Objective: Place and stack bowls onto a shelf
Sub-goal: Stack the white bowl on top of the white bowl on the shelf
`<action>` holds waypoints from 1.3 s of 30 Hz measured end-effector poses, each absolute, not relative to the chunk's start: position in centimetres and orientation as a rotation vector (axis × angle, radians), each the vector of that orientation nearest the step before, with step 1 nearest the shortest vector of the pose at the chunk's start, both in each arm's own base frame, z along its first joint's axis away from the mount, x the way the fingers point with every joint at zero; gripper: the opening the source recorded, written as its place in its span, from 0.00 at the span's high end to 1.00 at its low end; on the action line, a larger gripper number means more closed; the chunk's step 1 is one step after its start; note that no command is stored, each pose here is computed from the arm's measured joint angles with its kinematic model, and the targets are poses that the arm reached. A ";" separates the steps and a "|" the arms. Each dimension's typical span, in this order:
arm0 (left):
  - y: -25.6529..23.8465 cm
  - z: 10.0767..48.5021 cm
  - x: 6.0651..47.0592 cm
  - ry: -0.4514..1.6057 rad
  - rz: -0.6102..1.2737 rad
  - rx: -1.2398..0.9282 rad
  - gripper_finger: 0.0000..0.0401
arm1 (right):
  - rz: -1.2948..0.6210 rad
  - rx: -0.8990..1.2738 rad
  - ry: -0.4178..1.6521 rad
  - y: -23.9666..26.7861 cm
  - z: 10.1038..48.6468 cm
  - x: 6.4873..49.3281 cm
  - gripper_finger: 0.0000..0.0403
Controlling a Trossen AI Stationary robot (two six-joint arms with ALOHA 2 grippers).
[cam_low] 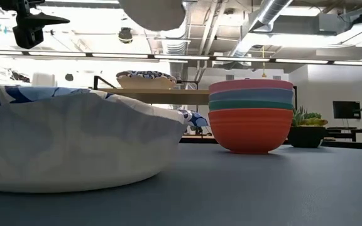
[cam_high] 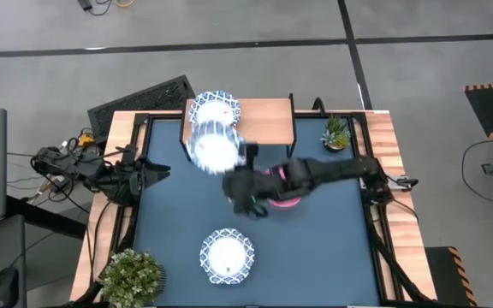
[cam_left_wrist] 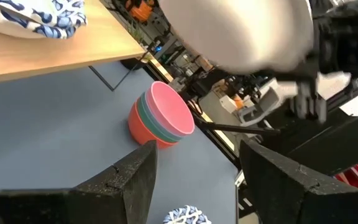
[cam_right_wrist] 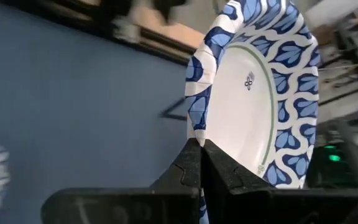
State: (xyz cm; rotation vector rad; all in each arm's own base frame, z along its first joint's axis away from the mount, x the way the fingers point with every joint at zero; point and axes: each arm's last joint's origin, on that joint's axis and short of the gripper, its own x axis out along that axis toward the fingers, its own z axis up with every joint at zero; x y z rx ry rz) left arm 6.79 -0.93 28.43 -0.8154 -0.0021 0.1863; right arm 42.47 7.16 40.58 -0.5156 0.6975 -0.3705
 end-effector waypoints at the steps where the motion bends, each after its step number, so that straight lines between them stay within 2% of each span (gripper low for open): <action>1: -0.9 28.4 6.8 -0.003 0.189 -0.815 0.47 | -0.390 -0.526 0.690 5.9 40.6 43.0 0.95; 7: -0.9 28.4 6.8 -0.005 0.194 -0.814 0.47 | -0.446 -0.582 0.689 -1.2 40.5 44.6 0.95; 16: -0.7 28.4 6.7 -0.037 0.264 -0.808 0.47 | -0.442 -0.463 0.660 -9.7 40.6 44.1 0.95; 27: -0.6 28.4 6.7 -0.049 0.288 -0.806 0.47 | -0.357 -0.549 0.868 -11.7 34.1 47.1 0.95; 31: -0.6 28.4 6.7 -0.048 0.288 -0.807 0.47 | -0.374 -0.592 0.932 -12.1 32.9 47.4 0.95; 39: -0.6 28.4 6.7 -0.047 0.288 -0.806 0.47 | -0.323 -0.670 0.909 -11.7 32.7 48.0 0.83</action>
